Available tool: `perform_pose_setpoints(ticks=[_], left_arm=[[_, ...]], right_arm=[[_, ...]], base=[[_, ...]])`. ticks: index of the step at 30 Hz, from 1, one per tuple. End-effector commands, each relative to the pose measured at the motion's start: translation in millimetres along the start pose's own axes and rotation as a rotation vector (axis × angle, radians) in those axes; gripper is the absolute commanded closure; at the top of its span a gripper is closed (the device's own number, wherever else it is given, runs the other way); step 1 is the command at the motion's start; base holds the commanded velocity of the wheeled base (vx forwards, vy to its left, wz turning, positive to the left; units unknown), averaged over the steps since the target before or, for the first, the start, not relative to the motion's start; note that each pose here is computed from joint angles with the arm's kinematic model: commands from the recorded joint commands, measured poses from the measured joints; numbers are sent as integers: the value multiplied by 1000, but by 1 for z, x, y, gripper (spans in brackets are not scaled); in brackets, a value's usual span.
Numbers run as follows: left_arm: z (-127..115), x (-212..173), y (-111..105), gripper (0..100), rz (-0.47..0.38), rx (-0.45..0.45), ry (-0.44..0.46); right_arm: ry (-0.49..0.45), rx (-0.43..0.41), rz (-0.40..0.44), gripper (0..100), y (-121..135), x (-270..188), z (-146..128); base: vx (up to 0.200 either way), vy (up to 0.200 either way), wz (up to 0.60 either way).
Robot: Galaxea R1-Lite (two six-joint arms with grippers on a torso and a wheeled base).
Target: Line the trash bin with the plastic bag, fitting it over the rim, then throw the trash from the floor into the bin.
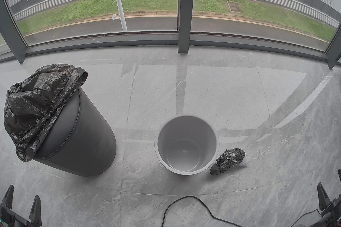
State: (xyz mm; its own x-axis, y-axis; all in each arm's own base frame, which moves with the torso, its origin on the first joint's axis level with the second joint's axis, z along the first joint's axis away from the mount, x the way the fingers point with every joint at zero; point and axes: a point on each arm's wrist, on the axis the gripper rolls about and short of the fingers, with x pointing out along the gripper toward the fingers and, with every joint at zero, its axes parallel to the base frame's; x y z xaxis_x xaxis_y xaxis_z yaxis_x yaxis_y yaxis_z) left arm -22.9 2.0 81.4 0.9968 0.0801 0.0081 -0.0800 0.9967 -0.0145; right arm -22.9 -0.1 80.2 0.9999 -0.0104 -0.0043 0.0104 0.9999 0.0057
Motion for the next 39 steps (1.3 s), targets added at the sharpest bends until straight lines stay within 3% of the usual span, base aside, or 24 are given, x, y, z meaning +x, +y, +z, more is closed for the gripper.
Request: perform_pose_setpoints(ticks=[1,34,37,39], left_arm=[[-5,0,0,0,-2,2,0],[-6,0,0,0,-7,5,5],[-6,0,0,0,-7,10,5],[-5,0,0,0,-7,10,4]], right_arm=[[5,0,0,0,0,0,-4],[3,3,-2,0,0,0,-4],[6,3,0,0,0,0,-5],[5,3,0,0,0,0,-4]], base=[[0,200,0],[0,200,0],[200,200,0],[200,-200,0]])
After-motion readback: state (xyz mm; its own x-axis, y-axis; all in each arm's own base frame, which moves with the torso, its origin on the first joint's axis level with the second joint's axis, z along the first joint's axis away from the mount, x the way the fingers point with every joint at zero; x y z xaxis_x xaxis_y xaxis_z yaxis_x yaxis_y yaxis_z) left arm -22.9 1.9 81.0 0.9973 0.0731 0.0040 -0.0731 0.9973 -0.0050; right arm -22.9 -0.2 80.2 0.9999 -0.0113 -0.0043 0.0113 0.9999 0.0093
